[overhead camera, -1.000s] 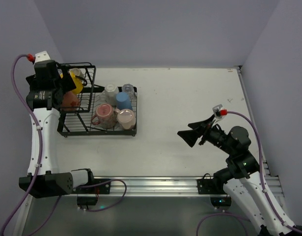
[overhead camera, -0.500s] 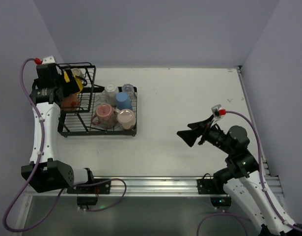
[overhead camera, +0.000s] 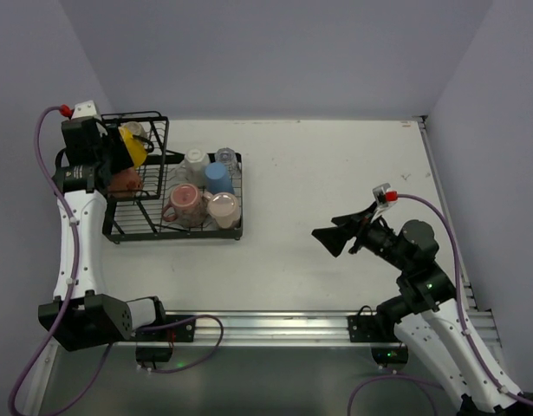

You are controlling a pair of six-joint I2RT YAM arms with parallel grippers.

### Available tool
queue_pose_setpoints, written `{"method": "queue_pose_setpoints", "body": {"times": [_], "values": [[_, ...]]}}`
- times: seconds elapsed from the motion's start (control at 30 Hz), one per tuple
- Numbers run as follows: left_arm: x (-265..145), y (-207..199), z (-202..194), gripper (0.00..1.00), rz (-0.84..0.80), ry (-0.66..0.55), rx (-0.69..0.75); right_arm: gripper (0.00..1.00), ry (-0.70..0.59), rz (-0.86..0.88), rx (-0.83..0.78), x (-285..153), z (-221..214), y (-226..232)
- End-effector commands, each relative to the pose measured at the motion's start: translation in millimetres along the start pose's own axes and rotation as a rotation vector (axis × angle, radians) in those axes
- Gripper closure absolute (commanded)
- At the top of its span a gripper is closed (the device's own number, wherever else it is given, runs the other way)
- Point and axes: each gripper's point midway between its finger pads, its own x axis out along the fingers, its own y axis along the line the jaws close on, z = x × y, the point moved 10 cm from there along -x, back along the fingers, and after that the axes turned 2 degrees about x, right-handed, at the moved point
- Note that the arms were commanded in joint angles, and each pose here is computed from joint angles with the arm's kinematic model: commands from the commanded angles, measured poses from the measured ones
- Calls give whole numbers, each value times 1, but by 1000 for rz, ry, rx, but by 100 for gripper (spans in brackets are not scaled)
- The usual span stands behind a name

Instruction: Unload the cups from the dish rack

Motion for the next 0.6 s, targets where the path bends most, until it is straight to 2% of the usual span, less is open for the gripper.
{"method": "queue_pose_setpoints", "body": {"times": [0.0, 0.07, 0.37, 0.57], "values": [[-19, -4, 11, 93, -43, -57, -43, 1, -13, -17, -20, 2, 5, 0], [-18, -3, 10, 100, -41, -53, -40, 1, -10, -17, -18, 2, 6, 1], [-48, -6, 35, 100, -84, -176, -88, 1, -3, 22, 25, 8, 17, 12], [-56, -5, 40, 100, -88, -197, -96, 1, 12, 102, 57, 23, 24, 30]]}}
